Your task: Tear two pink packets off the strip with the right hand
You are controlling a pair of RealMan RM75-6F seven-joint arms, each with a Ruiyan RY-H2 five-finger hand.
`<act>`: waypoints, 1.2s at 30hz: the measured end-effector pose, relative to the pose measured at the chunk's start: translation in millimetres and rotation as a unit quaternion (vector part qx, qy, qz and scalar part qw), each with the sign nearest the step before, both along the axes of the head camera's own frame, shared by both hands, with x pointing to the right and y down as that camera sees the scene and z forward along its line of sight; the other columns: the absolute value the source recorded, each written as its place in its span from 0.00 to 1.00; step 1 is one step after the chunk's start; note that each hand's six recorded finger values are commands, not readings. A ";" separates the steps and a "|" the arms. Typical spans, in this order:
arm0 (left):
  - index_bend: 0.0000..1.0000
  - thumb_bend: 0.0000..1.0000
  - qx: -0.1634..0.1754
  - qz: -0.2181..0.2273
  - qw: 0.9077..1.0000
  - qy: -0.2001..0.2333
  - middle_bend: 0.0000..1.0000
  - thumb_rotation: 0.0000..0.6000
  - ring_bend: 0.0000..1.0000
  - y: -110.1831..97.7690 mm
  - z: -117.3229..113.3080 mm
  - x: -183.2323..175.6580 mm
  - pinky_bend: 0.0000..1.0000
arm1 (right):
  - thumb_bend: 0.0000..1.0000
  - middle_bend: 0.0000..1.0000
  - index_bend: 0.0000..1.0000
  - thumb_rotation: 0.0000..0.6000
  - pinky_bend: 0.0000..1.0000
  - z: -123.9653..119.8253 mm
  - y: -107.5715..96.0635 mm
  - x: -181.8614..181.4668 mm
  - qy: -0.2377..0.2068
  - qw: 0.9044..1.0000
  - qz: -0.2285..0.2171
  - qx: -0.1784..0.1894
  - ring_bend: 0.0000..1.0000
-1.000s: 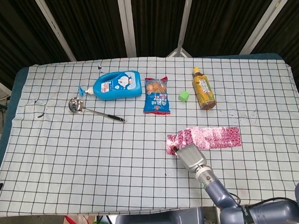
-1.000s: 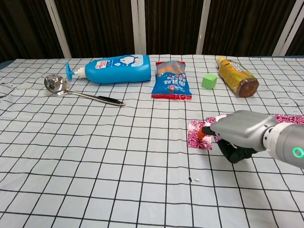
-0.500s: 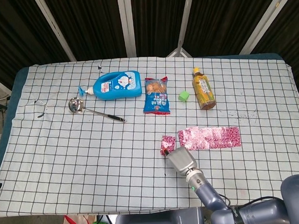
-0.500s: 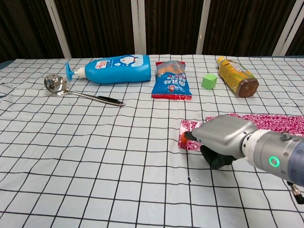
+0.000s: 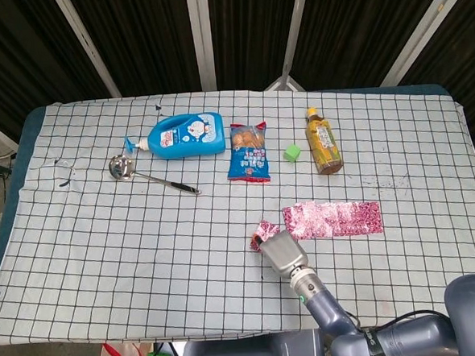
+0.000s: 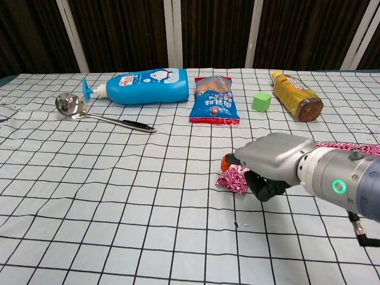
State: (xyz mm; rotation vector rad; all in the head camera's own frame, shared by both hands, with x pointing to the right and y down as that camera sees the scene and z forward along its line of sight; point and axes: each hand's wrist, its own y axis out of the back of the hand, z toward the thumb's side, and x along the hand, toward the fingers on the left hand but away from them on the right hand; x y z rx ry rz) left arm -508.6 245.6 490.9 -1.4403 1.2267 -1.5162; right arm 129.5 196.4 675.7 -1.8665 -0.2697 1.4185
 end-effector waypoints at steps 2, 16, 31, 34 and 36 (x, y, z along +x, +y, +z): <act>0.16 0.28 0.000 0.000 1.000 -0.001 0.00 1.00 0.00 0.1 0.0 0.3 0.08 | 0.89 0.84 0.20 1.00 0.70 -4.3 -5.3 5.3 0.000 1.000 0.008 0.005 0.87; 0.16 0.28 0.000 0.002 1.000 -0.011 0.00 1.00 0.00 -0.1 2.9 3.9 0.08 | 0.89 0.84 0.20 1.00 0.70 -7.1 -18.0 46.4 0.019 0.999 0.037 0.005 0.87; 0.16 0.28 0.000 0.001 1.000 -0.023 0.00 1.00 0.00 1.2 4.2 6.0 0.08 | 0.89 0.84 0.20 1.00 0.70 12.7 -17.1 73.4 0.038 0.998 0.051 -0.013 0.87; 0.16 0.28 -0.001 0.002 1.000 -0.024 0.00 1.00 0.00 1.1 4.7 6.5 0.08 | 0.89 0.84 0.20 1.00 0.70 17.4 -15.1 77.0 0.041 0.998 0.051 -0.018 0.86; 0.16 0.28 -0.002 0.002 1.000 -0.024 0.00 1.00 0.00 1.1 5.0 6.8 0.08 | 0.89 0.84 0.20 1.00 0.70 19.9 -13.8 78.9 0.043 0.998 0.051 -0.020 0.87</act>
